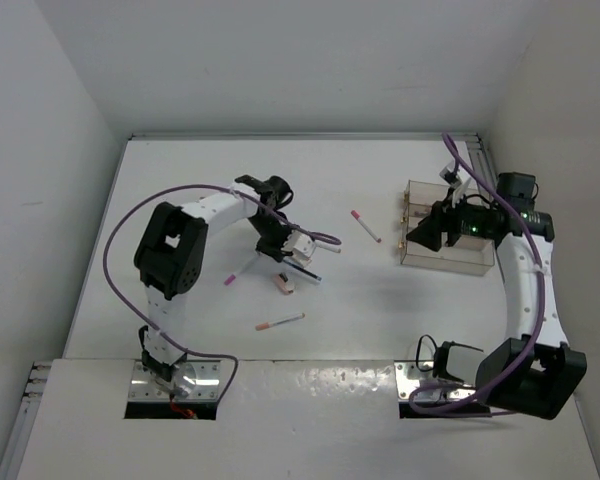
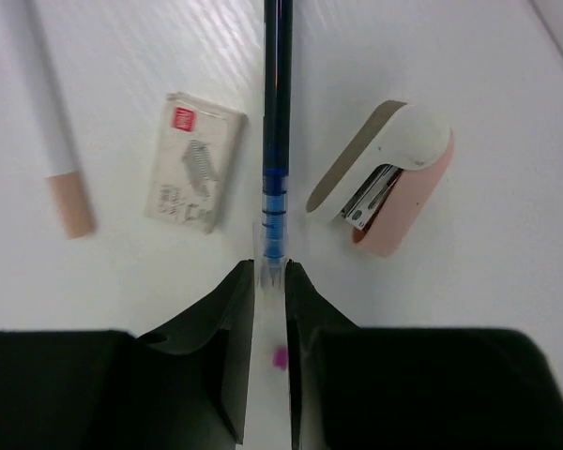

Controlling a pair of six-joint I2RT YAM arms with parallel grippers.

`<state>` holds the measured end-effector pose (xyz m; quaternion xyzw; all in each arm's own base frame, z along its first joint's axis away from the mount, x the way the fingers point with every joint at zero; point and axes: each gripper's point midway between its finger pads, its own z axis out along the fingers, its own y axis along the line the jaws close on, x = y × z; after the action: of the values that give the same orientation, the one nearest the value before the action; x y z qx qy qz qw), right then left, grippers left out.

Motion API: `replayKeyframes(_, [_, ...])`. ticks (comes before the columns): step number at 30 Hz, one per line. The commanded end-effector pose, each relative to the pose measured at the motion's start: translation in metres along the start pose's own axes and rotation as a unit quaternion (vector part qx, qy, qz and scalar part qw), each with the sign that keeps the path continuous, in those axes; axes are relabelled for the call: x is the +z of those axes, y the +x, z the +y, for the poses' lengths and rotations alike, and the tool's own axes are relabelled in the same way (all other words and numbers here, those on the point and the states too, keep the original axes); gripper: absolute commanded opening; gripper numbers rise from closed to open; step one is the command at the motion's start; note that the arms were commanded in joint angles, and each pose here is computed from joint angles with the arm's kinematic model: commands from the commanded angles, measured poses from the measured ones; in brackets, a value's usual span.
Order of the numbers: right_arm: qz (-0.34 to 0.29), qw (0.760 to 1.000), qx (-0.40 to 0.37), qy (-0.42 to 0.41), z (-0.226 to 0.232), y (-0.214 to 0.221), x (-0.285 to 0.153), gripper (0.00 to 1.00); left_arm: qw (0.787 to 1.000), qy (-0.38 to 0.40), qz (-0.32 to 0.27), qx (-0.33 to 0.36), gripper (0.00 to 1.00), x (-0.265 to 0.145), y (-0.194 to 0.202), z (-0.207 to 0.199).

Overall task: Sort the stationery into containers
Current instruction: Grab a piece of stationery with the left arm, then pass the stationery from the left arm to the right

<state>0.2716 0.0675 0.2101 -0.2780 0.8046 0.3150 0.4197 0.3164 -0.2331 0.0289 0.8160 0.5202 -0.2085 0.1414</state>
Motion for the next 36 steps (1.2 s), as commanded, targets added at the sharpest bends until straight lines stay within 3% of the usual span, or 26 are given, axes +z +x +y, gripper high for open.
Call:
replayKeyframes(1, [-0.037, 0.999, -0.03, -0.018, 0.022, -0.033, -0.009, 0.53, 0.993, -0.098, -0.023, 0.057, 0.12, -0.075, -0.059, 0.011])
replayKeyframes(7, [-0.012, 0.996, -0.007, -0.092, 0.06, -0.026, 0.005, 0.53, 0.962, -0.224, -0.047, 0.147, 0.1, -0.153, -0.125, 0.009])
replayKeyframes(11, [0.009, 0.986, 0.043, -0.16, 0.088, -0.035, 0.022, 0.53, 0.947, -0.242, -0.048, 0.207, 0.09, -0.152, -0.152, -0.018])
replayKeyframes(18, [0.051, 0.966, 0.093, -0.235, 0.12, -0.052, 0.045, 0.53, 0.899, -0.3, -0.018, 0.318, 0.08, -0.157, -0.184, -0.044])
replayKeyframes(25, [0.112, 0.943, 0.115, -0.29, 0.155, -0.036, 0.062, 0.54, 0.885, -0.308, -0.006, 0.35, 0.08, -0.164, -0.204, -0.047])
replayKeyframes(31, [0.172, 0.922, 0.147, -0.315, 0.173, -0.013, 0.078, 0.63, 0.882, -0.305, 0.002, 0.36, 0.07, -0.161, -0.208, -0.047])
replayKeyframes(36, [0.175, 0.927, 0.139, -0.301, 0.169, -0.013, 0.095, 0.63, 0.881, -0.304, -0.007, 0.362, 0.07, -0.158, -0.214, -0.049])
